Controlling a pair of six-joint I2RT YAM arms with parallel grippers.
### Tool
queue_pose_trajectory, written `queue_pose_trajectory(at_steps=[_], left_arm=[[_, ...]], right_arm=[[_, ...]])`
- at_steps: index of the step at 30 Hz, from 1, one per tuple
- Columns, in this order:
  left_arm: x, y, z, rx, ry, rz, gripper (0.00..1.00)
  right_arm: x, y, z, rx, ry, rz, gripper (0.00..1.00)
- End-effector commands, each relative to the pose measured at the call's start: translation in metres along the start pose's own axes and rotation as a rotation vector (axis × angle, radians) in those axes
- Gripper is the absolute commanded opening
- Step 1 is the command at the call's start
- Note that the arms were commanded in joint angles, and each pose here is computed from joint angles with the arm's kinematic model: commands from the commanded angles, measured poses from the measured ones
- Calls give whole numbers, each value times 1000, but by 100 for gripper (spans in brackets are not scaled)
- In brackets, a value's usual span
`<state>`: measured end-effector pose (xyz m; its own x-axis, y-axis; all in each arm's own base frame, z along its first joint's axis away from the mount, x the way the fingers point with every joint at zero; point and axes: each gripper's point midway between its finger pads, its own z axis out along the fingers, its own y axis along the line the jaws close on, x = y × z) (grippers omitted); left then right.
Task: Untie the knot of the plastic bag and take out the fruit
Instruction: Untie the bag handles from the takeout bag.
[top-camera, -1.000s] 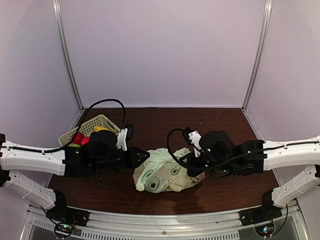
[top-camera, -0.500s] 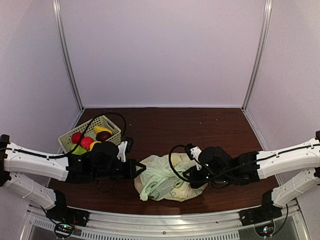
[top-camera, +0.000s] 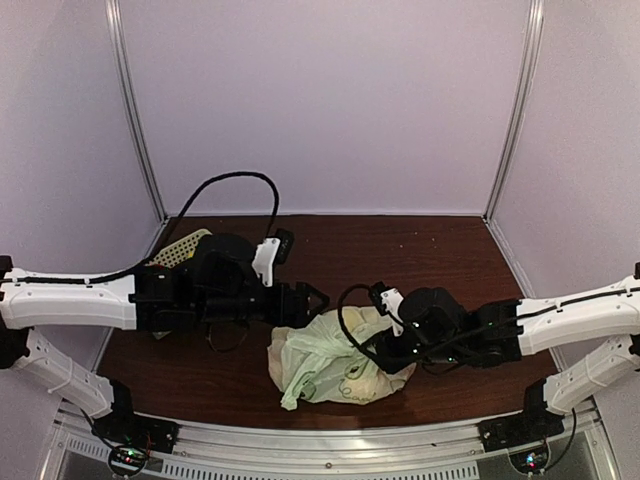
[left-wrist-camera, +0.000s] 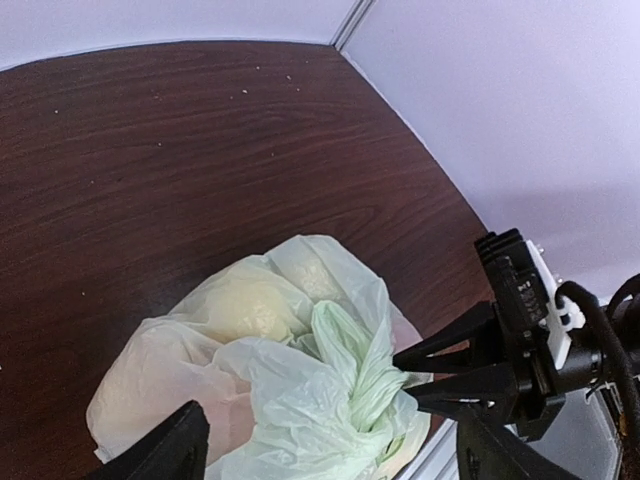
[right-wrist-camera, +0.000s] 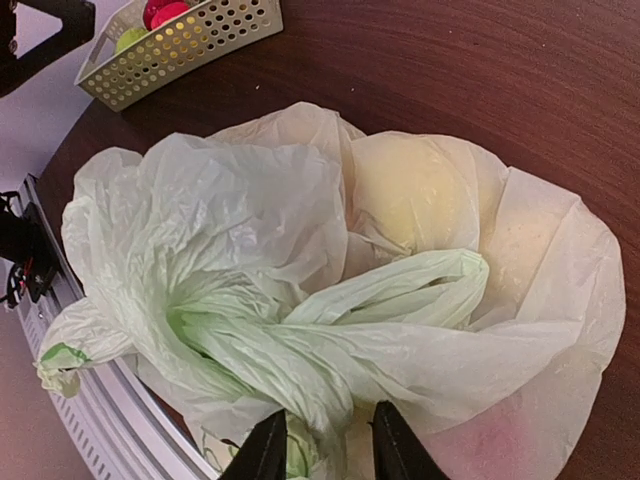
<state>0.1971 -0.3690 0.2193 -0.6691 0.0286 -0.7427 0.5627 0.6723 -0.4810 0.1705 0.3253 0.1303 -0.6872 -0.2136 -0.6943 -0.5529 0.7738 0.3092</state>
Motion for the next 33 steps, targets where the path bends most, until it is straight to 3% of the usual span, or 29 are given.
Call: queue_pose_trajectory(at_steps=[1,8,16,21,25,33], left_arm=[[22,7,15,-107,114,115,91],[39,14,37,-173,190,124,97],[53,25,46,-214,228,95,95],[59,27,47,-217,241,80,64],[59,24,46,-206,230,76,46],[60,22,47,-192,226,68,24]], right_arm=[[-18,6,-15,-25,-50,21,38],[-25,1,-27,-7,-76,26,52],[-25,2,-28,-9,-75,24,61],[-26,3,-22,10,-55,12,63],[-26,4,-14,28,-34,6,62],[-22,8,3,37,-6,-6,62]])
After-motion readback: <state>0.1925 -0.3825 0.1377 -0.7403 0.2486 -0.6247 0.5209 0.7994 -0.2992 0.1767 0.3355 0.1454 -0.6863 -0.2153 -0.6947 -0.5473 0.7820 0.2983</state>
